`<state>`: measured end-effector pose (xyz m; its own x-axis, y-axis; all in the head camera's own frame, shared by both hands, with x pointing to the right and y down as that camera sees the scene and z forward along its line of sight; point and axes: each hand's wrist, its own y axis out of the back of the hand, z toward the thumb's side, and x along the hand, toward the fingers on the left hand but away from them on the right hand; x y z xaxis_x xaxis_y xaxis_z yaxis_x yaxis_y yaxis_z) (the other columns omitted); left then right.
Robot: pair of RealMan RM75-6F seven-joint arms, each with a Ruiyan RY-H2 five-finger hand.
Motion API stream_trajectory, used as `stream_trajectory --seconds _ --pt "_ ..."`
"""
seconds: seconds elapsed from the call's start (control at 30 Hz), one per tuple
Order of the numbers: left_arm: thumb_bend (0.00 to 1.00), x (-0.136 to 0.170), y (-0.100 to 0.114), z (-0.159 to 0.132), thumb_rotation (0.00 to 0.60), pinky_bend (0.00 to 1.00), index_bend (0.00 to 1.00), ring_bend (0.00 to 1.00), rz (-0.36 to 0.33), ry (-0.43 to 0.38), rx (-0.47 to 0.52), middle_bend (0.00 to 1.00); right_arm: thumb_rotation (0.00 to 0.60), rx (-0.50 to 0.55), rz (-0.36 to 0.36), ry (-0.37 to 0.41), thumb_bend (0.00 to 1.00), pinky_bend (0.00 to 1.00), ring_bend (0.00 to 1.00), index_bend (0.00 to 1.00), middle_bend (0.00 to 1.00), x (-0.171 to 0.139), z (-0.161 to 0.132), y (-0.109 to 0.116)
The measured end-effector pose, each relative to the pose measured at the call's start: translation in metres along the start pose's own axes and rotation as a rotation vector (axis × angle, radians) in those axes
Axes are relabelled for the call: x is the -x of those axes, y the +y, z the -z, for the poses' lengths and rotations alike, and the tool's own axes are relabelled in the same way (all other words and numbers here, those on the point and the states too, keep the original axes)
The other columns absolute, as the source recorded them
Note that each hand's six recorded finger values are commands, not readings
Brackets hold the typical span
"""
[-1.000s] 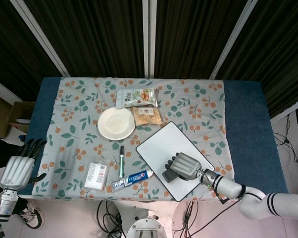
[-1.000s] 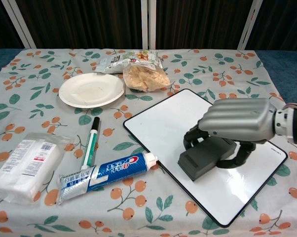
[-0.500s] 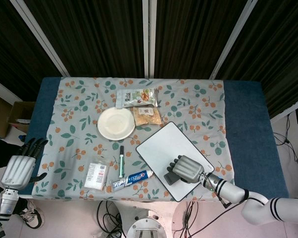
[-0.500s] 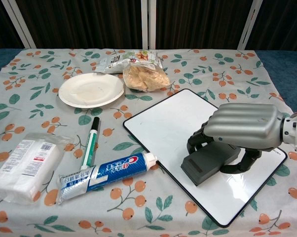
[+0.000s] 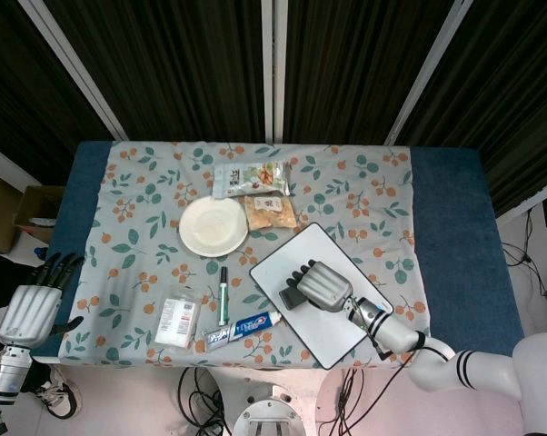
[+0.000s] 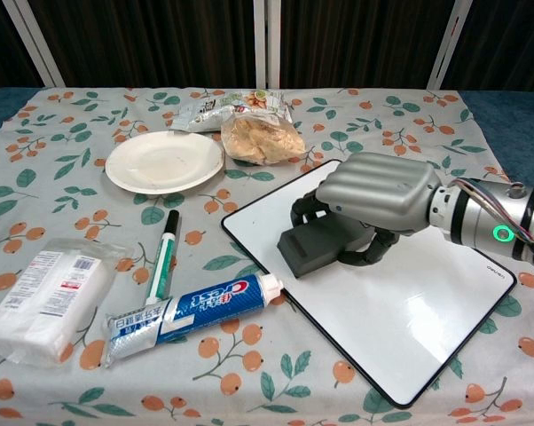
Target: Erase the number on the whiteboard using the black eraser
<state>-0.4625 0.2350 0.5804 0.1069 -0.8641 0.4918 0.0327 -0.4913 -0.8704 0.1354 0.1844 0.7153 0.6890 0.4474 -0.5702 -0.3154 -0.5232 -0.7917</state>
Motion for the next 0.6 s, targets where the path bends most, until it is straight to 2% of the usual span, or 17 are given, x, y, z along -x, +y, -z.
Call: stream_trajectory --seconds 0.3,0.6 --pt "0.0 0.002 0.002 0.004 0.6 0.19 0.09 0.04 -0.003 0.01 0.001 0.08 0.6 0.047 0.164 -0.139 0.44 0.73 0.59 0.89 0.67 0.029 0.025 0.034" --pt "0.0 0.0 0.001 -0.001 0.6 0.19 0.09 0.04 -0.001 -0.002 0.003 0.08 0.6 0.035 0.247 -0.192 0.44 0.73 0.59 0.89 0.67 0.0 0.065 0.071"
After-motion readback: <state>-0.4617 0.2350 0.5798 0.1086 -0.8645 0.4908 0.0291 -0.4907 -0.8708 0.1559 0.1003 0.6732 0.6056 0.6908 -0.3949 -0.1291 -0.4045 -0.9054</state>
